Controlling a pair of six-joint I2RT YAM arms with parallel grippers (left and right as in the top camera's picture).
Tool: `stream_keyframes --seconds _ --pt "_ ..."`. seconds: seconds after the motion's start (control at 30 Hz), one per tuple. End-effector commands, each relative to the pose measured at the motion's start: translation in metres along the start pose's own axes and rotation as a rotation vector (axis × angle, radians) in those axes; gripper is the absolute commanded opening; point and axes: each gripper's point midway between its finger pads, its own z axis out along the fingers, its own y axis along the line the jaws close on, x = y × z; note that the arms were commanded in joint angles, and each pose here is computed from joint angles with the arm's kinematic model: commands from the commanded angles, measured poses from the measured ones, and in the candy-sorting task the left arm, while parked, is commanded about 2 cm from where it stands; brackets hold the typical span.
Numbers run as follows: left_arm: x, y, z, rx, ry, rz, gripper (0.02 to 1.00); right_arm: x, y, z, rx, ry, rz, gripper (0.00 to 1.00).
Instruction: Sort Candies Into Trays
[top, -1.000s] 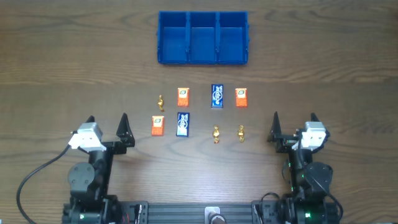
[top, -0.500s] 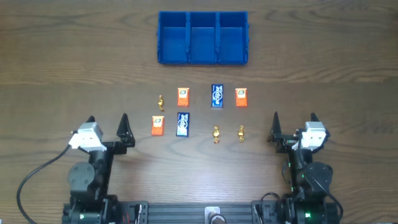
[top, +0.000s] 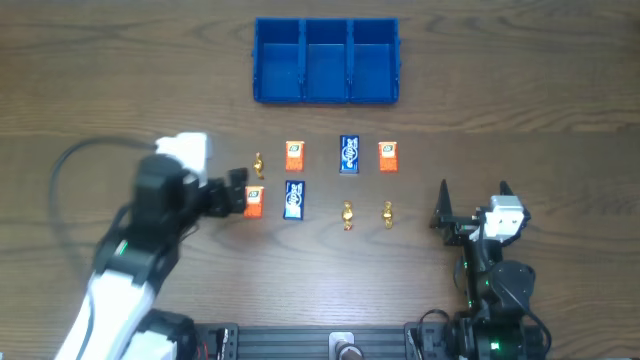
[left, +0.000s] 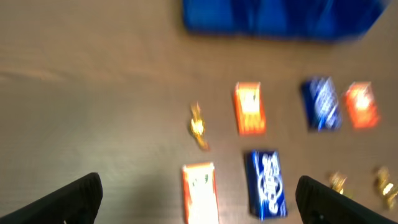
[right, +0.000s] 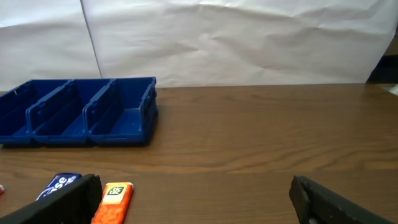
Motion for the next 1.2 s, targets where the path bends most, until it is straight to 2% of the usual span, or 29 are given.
stream_keyframes --seconds 0.03,0.3,0.53,0.63,0.77,0.97,1.2 --pt "0.036 -0.002 0.054 -0.124 0.258 -0.016 1.0 0.001 0.0 0.0 -0.003 0.0 -0.011 0.998" --pt "0.08 -0.003 0.106 -0.177 0.5 -0.047 1.0 0.001 0.0 0.0 -0.003 0.0 -0.011 0.998" --pt "0.091 0.002 0.114 -0.201 0.55 -0.045 1.0 0.001 0.0 0.0 -0.003 0.0 -0.011 0.998" --pt "0.097 0.005 0.116 -0.214 0.571 -0.043 0.965 0.001 0.0 0.0 -0.003 0.0 -0.011 0.998" --pt "0.102 0.007 0.115 -0.224 0.591 -0.042 0.864 0.001 0.0 0.0 -0.003 0.0 -0.011 0.998" --pt "0.108 0.009 0.11 -0.236 0.623 -0.041 0.787 0.001 0.0 0.0 -0.003 0.0 -0.011 0.998" --pt "0.109 0.01 0.109 -0.238 0.629 -0.042 0.566 0.001 0.0 0.0 -0.003 0.0 -0.011 0.998"
